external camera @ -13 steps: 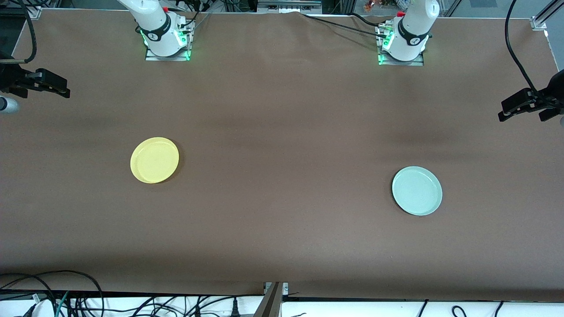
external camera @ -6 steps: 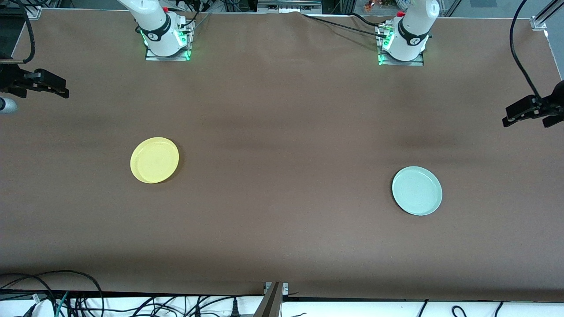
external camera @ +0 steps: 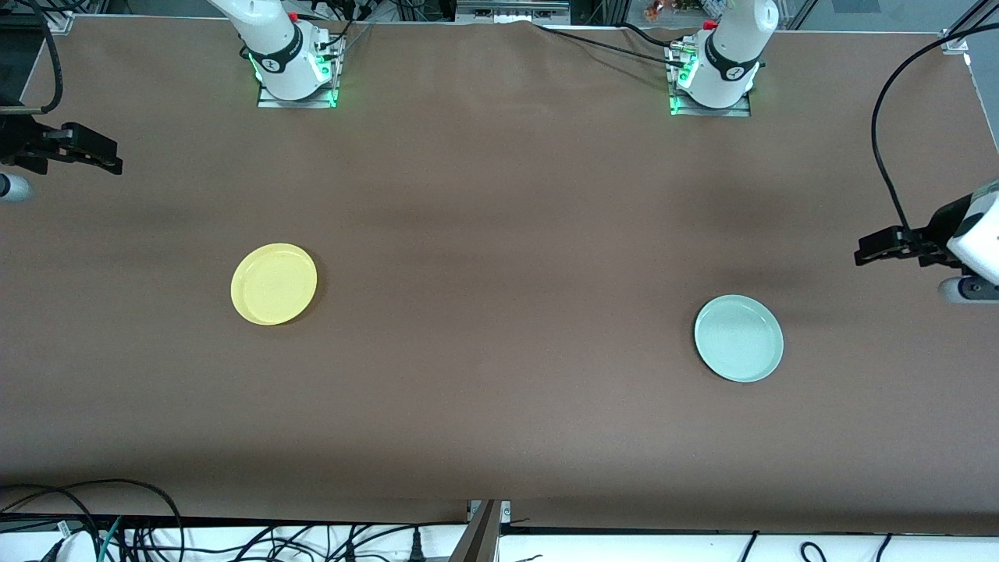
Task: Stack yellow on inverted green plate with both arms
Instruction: 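Reach the left gripper down to the rim of the green plate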
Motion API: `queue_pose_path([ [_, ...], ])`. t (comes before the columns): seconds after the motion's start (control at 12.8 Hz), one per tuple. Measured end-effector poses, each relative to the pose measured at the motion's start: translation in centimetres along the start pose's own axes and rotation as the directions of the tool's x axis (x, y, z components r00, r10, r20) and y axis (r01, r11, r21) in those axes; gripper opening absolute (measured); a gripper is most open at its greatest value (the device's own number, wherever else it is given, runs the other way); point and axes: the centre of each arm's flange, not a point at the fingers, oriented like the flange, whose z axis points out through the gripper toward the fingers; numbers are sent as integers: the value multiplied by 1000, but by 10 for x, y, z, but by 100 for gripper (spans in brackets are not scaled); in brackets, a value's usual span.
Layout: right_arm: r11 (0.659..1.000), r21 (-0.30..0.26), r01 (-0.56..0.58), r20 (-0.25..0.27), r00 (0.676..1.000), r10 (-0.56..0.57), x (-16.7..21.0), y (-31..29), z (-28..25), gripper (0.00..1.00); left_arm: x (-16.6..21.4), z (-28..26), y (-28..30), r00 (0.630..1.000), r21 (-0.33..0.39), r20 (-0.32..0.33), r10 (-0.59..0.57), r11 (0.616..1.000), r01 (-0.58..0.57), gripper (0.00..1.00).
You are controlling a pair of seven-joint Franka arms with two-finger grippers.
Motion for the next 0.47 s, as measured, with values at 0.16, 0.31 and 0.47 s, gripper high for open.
queue_pose_path([
  [0.16, 1000, 0, 0, 0, 1000, 0, 0, 0, 0, 100, 6, 11, 12, 1000, -1, 8, -8, 1000, 8, 100],
  [0.31, 1000, 0, -1, 0, 1000, 1, 0, 1, 0, 100, 19, 43, 16, 1000, -3, 29, -10, 1000, 10, 100],
  [0.47, 1000, 0, -2, 0, 1000, 2, 0, 1, 0, 100, 39, 100, 5, 999, -4, 33, -26, 1000, 26, 100],
])
